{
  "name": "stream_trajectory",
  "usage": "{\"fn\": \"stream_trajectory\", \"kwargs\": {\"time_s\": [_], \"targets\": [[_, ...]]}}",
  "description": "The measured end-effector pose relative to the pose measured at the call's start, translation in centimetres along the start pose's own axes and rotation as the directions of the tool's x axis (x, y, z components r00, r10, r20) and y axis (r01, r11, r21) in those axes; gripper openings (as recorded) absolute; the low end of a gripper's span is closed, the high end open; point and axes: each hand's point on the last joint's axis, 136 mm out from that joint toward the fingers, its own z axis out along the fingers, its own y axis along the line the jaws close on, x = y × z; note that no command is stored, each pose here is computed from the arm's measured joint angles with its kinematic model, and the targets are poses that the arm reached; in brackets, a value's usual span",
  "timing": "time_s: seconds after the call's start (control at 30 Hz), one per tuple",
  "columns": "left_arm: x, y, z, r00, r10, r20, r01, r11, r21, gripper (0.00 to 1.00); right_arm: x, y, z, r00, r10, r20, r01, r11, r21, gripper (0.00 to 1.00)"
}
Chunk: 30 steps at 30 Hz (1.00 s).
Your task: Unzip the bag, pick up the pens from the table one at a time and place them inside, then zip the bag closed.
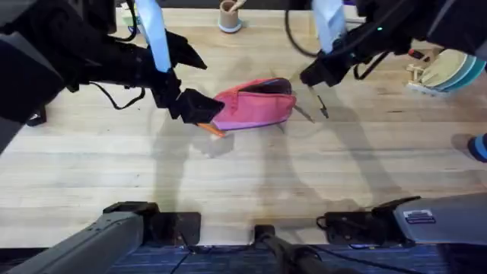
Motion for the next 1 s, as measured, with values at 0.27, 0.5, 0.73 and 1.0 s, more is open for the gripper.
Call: {"fn": "stream_trajectory", "kwargs": {"time_s": [0.27,0.5,0.73,1.0], "targets": [[0.0,0.0,0.0,1.0,0.0,0.0,0.0,1.0,0.0,0.994,-1.4,2.9,0.5,0.963,-0.269,0.014,0.269,0.962,-0.036,0.032],[0.0,0.0,0.0,1.0,0.0,0.0,0.0,1.0,0.0,0.993,-2.5,4.7,0.8,0.888,-0.458,0.04,0.46,0.887,-0.046,0.033],[0.0,0.0,0.0,1.0,0.0,0.0,0.0,1.0,0.0,0.993,-5.2,6.1,1.0,0.814,-0.57,0.107,0.573,0.82,0.007,0.032],[0.3,0.2,0.0,1.0,0.0,-0.018,0.0,1.0,-0.014,0.993,-6.2,9.1,1.2,0.743,-0.655,0.136,0.662,0.749,-0.007,0.032]]}}
